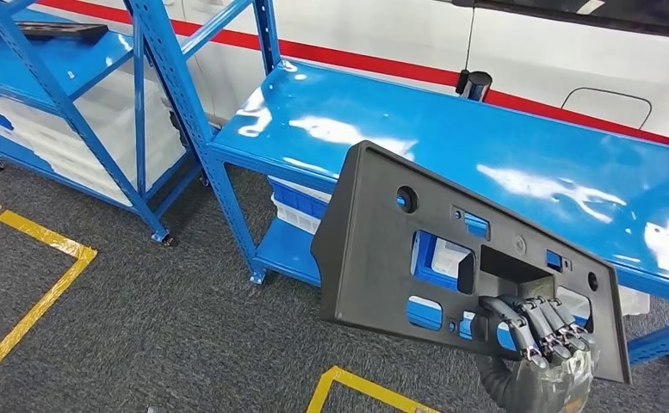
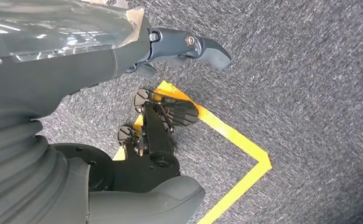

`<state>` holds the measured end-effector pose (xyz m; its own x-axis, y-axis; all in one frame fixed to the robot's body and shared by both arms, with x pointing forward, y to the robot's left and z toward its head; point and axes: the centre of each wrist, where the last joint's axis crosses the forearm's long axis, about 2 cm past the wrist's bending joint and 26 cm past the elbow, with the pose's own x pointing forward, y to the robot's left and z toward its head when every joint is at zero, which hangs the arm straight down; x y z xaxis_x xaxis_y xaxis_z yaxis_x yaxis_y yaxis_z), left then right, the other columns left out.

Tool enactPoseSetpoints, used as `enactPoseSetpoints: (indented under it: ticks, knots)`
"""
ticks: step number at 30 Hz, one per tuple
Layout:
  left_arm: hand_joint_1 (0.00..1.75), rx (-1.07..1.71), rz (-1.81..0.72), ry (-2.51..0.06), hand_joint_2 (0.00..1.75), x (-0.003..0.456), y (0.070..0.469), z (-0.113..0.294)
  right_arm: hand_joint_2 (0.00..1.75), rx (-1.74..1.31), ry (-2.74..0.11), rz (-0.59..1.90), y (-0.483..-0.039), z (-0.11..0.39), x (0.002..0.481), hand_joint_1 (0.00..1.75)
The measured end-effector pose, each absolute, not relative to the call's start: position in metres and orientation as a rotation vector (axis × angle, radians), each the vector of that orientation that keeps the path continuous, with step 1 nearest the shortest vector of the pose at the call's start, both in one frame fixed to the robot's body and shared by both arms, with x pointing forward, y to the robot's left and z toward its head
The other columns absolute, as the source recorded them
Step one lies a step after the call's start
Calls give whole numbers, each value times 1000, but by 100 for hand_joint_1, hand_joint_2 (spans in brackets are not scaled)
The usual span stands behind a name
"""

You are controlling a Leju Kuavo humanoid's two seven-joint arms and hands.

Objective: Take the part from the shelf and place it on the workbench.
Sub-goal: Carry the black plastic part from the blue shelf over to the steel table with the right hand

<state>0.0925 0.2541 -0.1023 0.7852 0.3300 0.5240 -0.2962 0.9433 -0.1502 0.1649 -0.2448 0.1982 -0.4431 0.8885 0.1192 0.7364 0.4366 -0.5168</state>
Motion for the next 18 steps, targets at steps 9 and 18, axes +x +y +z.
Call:
enactPoseSetpoints:
  ticks: [9, 18]
  knots:
    - [0, -35, 355, -558, 175, 85, 257, -104, 175, -1361, -2307, 540, -240, 197, 169, 175]
    - [0, -27, 368, -554, 175, 83, 265, -105, 175, -1355, -2306, 546, -238, 196, 171, 175]
